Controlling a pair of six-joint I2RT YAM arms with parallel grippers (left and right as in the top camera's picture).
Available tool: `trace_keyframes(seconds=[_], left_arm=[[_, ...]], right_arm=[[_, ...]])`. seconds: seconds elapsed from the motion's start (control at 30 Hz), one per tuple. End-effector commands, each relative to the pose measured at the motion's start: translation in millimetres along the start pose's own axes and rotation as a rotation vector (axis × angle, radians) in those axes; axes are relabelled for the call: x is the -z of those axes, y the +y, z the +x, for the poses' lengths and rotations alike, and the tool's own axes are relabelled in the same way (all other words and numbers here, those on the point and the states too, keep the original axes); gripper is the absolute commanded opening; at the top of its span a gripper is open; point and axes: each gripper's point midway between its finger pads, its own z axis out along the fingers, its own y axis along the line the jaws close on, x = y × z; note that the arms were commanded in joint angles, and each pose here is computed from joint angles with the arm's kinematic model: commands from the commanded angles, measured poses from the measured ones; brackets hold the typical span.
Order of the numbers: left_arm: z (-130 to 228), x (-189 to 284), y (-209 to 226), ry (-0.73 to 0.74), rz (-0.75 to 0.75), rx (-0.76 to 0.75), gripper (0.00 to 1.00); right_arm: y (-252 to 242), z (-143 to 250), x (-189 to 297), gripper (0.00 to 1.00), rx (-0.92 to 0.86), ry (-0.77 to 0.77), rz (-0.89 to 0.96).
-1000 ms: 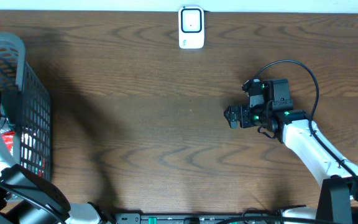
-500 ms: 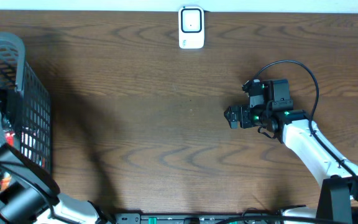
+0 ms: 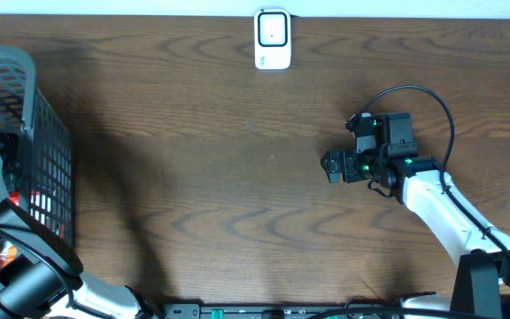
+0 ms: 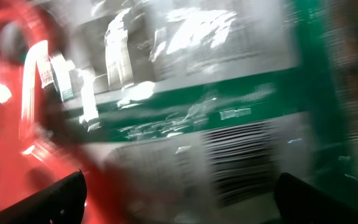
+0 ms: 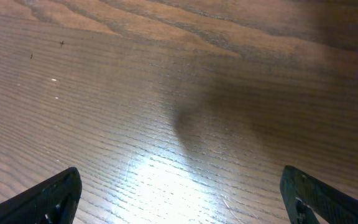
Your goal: Scan the item barcode
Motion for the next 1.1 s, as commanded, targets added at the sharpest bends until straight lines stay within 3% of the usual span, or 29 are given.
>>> trace_keyframes(seconds=[0.0,0.37,0.67,1.07], left_arm=[[2,-3,20,-0.01,-0.1,-0.021,0.96],[18,1,41,0.052,-0.185,-0.044,0.96],[12,23,82,0.007,-0.4,-0.021,0.96],[15,46,98,0.009,-0.449,0.002,0.96]], right_arm=[[1,6,-4,0.99,0.015,0.019,0.005],[1,6,-4,0.99,0.016,0.018,0.004],[1,5,-4,0.99,0.016,0.017,0.004],[2,4,-4,0.99,0.017,0.013,-0.004]])
